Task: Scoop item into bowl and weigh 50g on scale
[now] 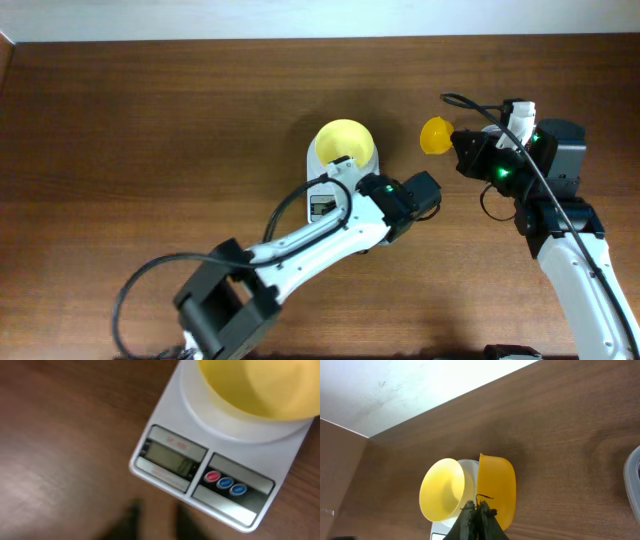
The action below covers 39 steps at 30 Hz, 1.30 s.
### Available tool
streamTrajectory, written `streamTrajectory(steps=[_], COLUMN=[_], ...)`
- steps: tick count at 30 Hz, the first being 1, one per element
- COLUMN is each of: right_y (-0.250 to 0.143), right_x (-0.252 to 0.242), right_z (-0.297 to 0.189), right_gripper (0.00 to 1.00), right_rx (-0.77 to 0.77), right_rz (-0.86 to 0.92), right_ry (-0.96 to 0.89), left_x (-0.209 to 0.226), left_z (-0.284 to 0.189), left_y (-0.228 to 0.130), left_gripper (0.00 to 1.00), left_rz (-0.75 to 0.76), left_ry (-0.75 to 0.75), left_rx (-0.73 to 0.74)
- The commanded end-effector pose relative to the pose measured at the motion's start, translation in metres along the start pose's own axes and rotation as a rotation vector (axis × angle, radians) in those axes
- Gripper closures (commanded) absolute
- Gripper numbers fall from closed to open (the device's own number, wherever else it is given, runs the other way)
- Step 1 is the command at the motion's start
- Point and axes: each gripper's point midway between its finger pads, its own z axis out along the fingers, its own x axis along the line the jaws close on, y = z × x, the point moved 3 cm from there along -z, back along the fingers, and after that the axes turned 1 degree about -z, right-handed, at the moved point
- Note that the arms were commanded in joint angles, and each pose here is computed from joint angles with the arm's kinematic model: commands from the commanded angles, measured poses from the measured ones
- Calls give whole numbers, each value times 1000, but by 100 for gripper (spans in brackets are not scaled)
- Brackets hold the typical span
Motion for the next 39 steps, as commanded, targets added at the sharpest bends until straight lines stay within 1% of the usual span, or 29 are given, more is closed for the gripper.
streamTrajectory(steps=[1, 2, 3, 6, 8, 9, 12, 14, 15, 16, 17, 21, 23, 25, 28, 39], right_y=[3, 2, 0, -12, -12, -12, -9, -8, -6, -4, -1, 3, 4, 3, -1, -1], right_x=[-2, -3, -3, -8, -8, -8, -10, -11, -10, -10, -11, -19, -20, -20, -22, -23], right_z=[-1, -1, -1, -2, -2, -2, -2, -2, -2, -2, -2, -2, -3, -3, -3, -3], right_gripper=[96, 96, 96, 96, 96, 96, 96, 96, 96, 96, 96, 96, 96, 96, 96, 96], right_rx=[-5, 3, 12, 65, 64, 62, 50, 42, 34, 24, 10, -15, -19, -15, 1, 2], right_rz=[-8, -4, 2, 0, -14, -15, -19, -25, -28, -33, -38, -46, -46, -43, -36, -34], right_ry=[-13, -16, -20, -41, -40, -39, -53, -61, -59, -60, -70, -123, -133, -135, -141, -148], left_x=[16, 19, 21, 33, 45, 49, 55, 55, 54, 51, 50, 50, 41, 36, 33, 33], left_z=[-37, -43, -49, -63, -66, -66, -61, -58, -58, -59, -60, -59, -67, -69, -66, -66], left_y=[21, 25, 30, 48, 61, 64, 66, 60, 57, 52, 51, 54, 44, 45, 54, 54], left_gripper=[6, 1, 1, 1, 1, 1, 1, 1, 1, 1, 1, 1, 1, 1, 1, 1], left_rz=[-35, -24, -4, 172, 339, 380, 522, 655, 688, 734, 778, 846, 967, 994, 987, 987], left_ry=[-77, -95, -114, -150, -149, -145, -214, -319, -363, -438, -478, -500, -624, -655, -622, -622], left_rx=[-21, -26, -31, -59, -74, -66, 39, 150, 189, 241, 258, 237, 248, 229, 172, 172])
